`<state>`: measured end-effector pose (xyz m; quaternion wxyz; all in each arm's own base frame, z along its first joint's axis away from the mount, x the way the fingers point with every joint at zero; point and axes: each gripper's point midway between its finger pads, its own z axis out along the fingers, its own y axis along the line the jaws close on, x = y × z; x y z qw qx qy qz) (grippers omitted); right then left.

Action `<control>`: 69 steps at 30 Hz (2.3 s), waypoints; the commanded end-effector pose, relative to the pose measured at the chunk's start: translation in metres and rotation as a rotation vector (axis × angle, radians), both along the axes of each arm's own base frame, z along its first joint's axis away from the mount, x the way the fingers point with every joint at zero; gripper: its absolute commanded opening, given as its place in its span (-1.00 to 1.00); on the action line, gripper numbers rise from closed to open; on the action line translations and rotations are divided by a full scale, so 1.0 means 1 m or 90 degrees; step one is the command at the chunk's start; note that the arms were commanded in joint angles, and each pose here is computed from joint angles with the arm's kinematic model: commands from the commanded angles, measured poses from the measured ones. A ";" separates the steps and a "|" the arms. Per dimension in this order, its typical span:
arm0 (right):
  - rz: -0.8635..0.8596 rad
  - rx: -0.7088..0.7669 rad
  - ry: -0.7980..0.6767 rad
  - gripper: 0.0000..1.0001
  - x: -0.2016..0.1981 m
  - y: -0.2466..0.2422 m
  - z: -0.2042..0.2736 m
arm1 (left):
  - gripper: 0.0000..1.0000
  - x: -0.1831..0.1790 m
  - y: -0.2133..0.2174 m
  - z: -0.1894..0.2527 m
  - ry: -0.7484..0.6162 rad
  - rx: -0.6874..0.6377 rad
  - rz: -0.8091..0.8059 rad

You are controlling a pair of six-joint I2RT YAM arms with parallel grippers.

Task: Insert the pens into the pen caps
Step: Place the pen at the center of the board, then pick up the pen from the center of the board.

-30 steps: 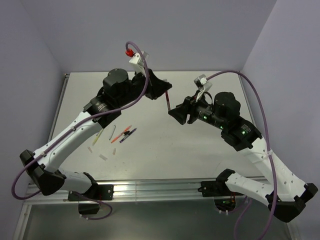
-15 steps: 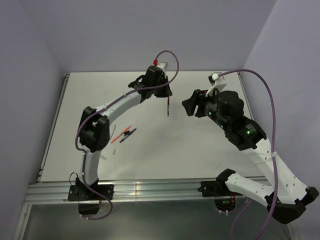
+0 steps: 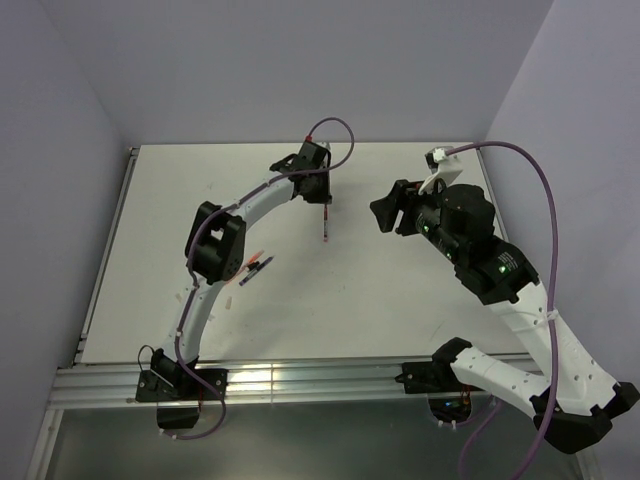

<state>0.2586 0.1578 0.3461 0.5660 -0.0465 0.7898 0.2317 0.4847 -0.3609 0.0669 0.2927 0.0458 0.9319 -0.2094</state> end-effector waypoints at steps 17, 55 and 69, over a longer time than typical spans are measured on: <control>-0.014 -0.001 -0.009 0.36 0.006 -0.002 -0.001 | -0.22 0.006 0.010 0.014 -0.042 -0.001 0.016; 0.000 0.006 0.034 0.34 0.006 0.006 -0.040 | -0.19 -0.146 0.162 -0.005 -0.049 0.215 0.108; -0.002 0.004 0.037 0.34 0.006 0.005 -0.044 | -0.26 -0.150 0.159 -0.024 -0.026 0.238 0.088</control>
